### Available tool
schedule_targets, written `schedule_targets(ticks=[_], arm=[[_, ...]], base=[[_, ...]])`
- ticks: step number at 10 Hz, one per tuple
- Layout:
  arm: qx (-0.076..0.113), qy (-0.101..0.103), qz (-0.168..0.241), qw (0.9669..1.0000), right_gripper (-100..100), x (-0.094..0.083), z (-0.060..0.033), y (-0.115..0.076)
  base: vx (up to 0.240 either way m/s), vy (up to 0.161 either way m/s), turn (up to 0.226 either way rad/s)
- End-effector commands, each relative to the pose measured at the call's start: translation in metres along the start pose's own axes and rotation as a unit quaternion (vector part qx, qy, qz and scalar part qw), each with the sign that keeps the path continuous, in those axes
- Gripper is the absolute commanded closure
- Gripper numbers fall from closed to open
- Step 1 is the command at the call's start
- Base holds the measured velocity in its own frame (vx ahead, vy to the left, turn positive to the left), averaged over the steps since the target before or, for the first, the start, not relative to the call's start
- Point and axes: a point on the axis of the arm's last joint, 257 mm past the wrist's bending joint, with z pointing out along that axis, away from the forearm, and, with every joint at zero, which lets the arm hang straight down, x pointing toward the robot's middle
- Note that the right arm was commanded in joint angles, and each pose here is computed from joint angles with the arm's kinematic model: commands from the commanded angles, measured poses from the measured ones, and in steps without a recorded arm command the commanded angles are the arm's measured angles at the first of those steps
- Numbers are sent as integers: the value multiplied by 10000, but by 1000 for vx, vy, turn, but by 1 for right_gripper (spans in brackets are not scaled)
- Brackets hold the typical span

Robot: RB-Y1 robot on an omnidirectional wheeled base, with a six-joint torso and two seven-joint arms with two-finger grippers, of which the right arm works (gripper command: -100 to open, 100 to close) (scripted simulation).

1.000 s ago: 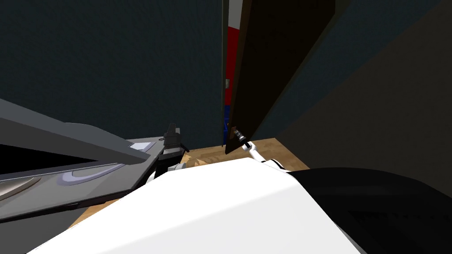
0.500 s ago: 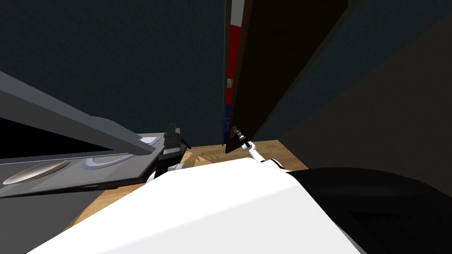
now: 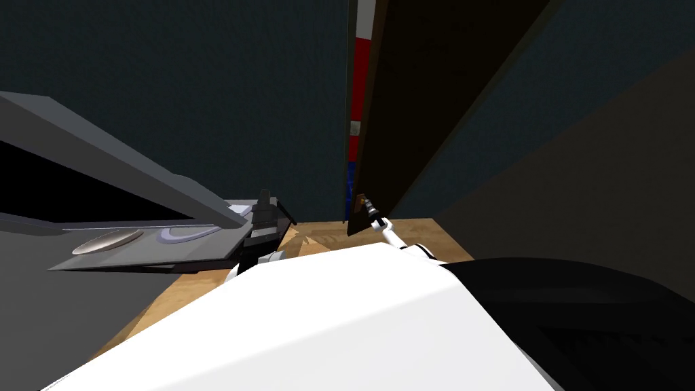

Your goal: Pull the door open

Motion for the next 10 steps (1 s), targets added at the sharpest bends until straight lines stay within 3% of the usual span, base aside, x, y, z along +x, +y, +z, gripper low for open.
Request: schedule_targets(ticks=[1, 3, 5, 6, 8, 9, 10], arm=[[-57, -87, 360, 9993, 100, -33, 37, 47], [-40, -156, 650, 9978, 100, -60, 47, 39], [-12, -296, 1189, 9925, 100, -113, 63, 19], [-13, -296, 1235, 9919, 100, -113, 63, 19], [7, -437, 1781, 9830, 100, -163, 78, -4], [5, -437, 1826, 9822, 100, -163, 78, -4], [11, -508, 2119, 9760, 100, -188, 85, -16]], base=[[-49, -39, 103], [-48, -53, 106], [-68, -58, 149], [-60, -48, 66], [-62, -49, 143], [-52, -41, 59], [-52, -35, 89]])
